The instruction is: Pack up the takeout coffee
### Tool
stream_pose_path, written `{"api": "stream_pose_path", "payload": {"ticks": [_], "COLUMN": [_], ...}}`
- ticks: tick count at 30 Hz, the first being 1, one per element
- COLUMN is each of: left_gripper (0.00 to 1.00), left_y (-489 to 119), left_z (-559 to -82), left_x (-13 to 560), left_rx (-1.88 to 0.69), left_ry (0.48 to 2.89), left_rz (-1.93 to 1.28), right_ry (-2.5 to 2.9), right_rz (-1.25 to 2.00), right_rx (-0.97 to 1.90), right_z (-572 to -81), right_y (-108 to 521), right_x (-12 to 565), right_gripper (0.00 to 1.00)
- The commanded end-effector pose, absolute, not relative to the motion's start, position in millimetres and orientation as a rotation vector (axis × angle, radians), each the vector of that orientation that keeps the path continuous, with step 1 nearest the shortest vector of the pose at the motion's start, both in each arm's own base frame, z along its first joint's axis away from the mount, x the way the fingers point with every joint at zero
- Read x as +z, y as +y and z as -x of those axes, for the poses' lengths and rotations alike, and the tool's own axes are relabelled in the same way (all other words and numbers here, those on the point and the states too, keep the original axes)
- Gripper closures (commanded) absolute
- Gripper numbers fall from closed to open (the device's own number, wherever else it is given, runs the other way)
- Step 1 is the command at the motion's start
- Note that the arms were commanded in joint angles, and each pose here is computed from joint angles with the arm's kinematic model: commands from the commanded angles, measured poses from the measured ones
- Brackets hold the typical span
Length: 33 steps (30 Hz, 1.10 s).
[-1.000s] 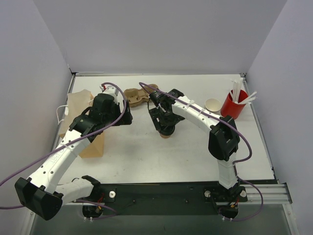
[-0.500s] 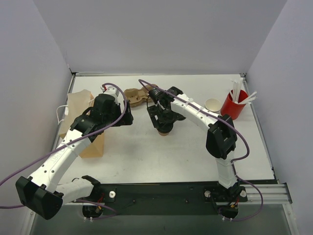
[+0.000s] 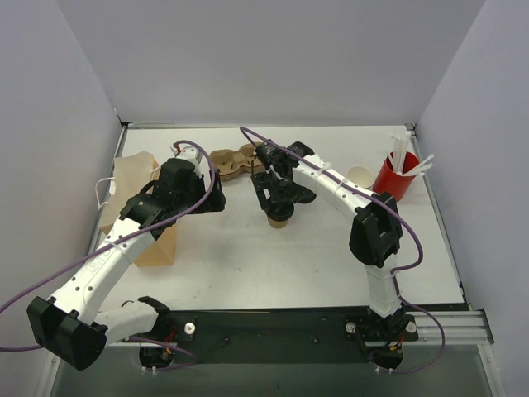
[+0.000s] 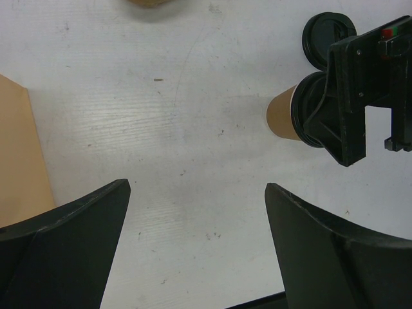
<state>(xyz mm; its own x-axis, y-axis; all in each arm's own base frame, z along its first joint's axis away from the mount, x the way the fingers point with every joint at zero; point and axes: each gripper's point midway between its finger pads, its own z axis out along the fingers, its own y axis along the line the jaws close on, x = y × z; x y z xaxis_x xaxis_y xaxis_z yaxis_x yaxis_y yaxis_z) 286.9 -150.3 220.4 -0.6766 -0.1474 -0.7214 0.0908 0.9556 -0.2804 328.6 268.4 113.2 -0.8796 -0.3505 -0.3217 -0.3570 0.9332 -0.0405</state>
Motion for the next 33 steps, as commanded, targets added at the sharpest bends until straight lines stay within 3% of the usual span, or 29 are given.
{"api": "stream_pose_path", "payload": {"ticks": [1,17,21,29,33], "left_gripper": [0.03,0.06,0.14,0.41,0.48], "left_y": [-156,-169,-186,-230,-255], "left_z": [-296,-303,-308,-326,-336], "left_x": [232,217,213,197,193], "left_rx": [-0.418,-0.467,-0.535,-0.571,-0.588], "left_ry": [2.23,2.252,2.259,2.294,2.306], "left_rz": [0.05,0.048,0.04,-0.001,-0.034], "right_ry": [2.758,2.653,2.615,2.589,2.596], "right_rz": [0.494,0.344,0.25,0.096,0.085], "right_rx": [0.021,0.046,0.084,0.165,0.181], "right_z": [-331,-346,-348,-347,-344], "right_y": [268,259,245,223,222], "right_x": [124,147,158,154,150], "right_gripper": [0.18,0.18,0.2,0.26,0.32]}}
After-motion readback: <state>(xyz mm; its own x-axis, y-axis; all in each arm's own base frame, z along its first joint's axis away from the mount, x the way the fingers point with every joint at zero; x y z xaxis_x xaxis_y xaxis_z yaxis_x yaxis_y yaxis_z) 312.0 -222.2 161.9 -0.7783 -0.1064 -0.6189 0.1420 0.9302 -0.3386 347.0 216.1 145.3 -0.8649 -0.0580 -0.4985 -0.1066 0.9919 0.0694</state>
